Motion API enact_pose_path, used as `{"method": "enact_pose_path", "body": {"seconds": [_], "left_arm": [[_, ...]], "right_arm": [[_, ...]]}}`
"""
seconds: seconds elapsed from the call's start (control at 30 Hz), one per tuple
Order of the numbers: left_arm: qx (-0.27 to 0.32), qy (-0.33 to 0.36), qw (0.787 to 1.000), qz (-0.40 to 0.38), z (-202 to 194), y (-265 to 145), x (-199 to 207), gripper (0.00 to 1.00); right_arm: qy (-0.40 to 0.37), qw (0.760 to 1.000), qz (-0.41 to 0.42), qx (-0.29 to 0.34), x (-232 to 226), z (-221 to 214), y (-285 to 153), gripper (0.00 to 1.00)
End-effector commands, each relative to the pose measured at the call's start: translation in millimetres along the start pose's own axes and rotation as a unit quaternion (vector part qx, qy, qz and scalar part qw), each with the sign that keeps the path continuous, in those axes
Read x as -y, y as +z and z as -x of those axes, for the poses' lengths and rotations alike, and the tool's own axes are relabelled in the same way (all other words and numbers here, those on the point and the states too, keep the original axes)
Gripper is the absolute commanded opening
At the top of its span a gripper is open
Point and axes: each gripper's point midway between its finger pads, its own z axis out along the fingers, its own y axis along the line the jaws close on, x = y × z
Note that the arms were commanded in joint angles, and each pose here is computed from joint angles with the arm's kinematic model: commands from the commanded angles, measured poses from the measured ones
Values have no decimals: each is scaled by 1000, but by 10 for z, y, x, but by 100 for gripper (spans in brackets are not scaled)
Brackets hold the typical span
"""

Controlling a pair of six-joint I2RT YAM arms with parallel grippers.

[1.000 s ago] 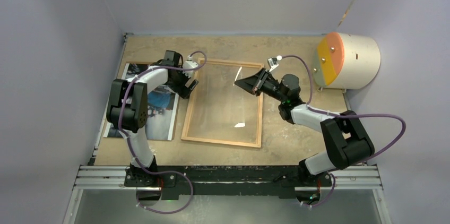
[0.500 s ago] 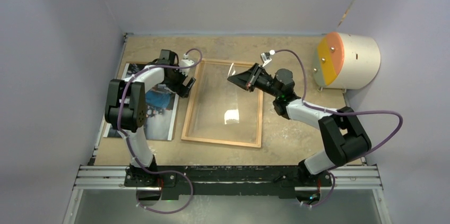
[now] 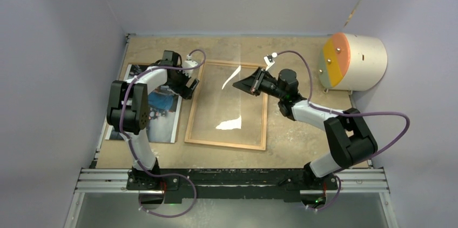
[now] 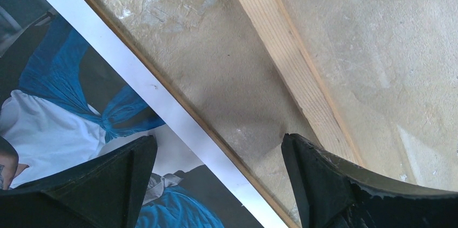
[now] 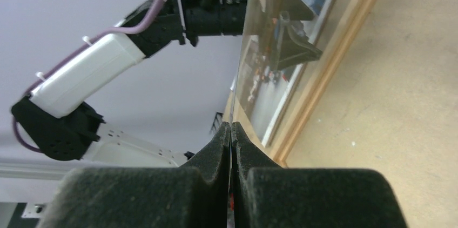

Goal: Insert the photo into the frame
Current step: Place the photo frame item in the photo frame.

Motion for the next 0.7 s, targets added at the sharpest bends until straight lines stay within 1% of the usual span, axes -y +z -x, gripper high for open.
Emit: {"method": "enact_pose_path", "body": {"seconds": [0.0,0.23,0.33,0.67], "left_arm": [[-11,-16,1000,-11,-87,87,17,93],[-11,-15,1000,-7,-87,86,0,93],[-9,-20,1000,-6,-90,103,0,93],[-14,-17,1000,-1,-121,109,0,93]], "right_arm": [[-38,999,-21,-24,136,-33,-110,0],[-46,996,-72,-3,399,127,-395,0],[-50,995,-90,-13,509,78,-416,0],[-10,993,-116,-19,798,-107,-480,1]]}}
